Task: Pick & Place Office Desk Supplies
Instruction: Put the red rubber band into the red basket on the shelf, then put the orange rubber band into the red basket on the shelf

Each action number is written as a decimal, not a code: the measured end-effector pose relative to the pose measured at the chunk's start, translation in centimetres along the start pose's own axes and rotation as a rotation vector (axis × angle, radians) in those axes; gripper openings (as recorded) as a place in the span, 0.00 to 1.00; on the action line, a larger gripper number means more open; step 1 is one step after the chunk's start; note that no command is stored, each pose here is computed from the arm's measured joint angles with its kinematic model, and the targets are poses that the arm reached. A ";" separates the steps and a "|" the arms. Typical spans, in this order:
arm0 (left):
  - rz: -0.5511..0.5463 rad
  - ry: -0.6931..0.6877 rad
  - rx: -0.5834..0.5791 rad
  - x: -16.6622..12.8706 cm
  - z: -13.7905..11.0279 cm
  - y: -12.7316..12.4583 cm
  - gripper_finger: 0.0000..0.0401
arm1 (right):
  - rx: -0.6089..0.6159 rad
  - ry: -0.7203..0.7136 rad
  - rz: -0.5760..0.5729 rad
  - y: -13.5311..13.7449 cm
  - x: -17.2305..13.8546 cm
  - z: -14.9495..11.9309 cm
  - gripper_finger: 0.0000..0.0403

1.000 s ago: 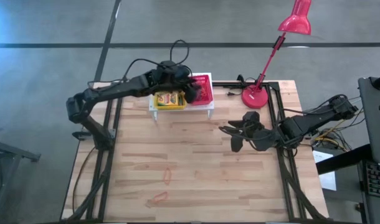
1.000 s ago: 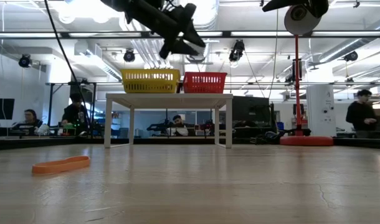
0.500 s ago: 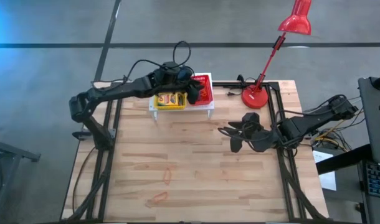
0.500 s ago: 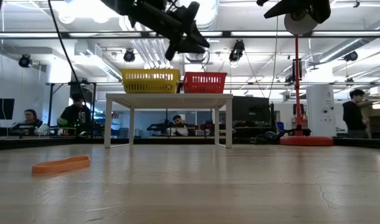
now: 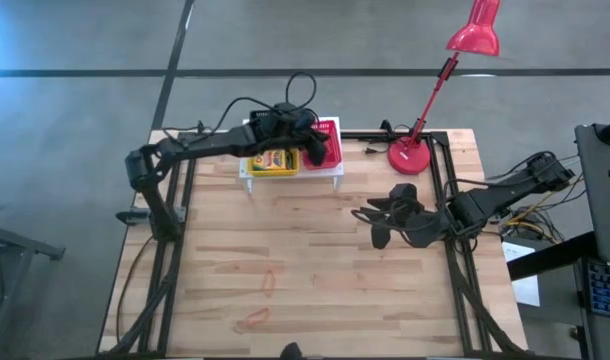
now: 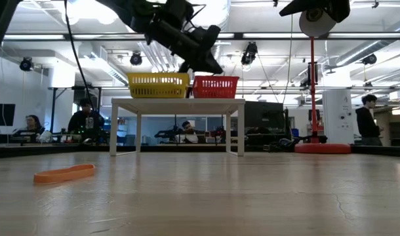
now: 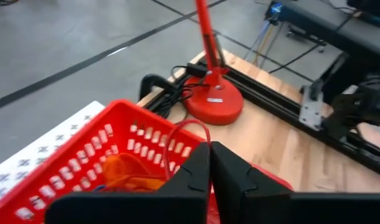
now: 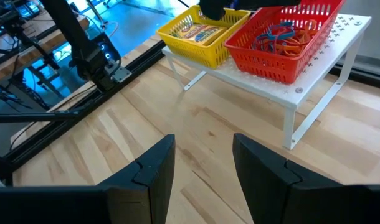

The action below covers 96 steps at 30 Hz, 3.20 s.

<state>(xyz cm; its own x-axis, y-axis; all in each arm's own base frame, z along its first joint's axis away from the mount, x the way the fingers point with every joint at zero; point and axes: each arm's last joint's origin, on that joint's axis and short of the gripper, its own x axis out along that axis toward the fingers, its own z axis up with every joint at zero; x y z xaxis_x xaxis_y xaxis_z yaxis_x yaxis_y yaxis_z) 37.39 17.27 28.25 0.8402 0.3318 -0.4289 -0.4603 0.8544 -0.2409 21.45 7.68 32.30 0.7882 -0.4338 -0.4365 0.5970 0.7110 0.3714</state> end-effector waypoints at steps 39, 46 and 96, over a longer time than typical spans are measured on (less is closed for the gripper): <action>-0.212 0.157 -0.293 -2.8 5.1 0.4 0.53 | -0.035 0.006 -0.008 -0.2 0.1 -0.3 0.39; -0.077 0.231 -0.041 -2.2 4.1 1.0 0.47 | -0.032 0.008 -0.007 -0.2 0.1 -0.3 0.39; 0.089 0.671 0.163 -18.5 1.4 -11.8 0.02 | -0.130 0.134 -0.013 -0.5 2.3 -2.2 0.39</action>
<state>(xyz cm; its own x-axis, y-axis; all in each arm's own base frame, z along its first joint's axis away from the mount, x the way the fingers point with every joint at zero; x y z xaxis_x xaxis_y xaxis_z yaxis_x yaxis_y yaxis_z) 27.64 1.64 40.27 0.4189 0.1294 -0.8988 -0.4263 0.9020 -0.0689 22.60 7.54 29.35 0.7482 -0.3720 -0.5494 0.5761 0.7750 0.2598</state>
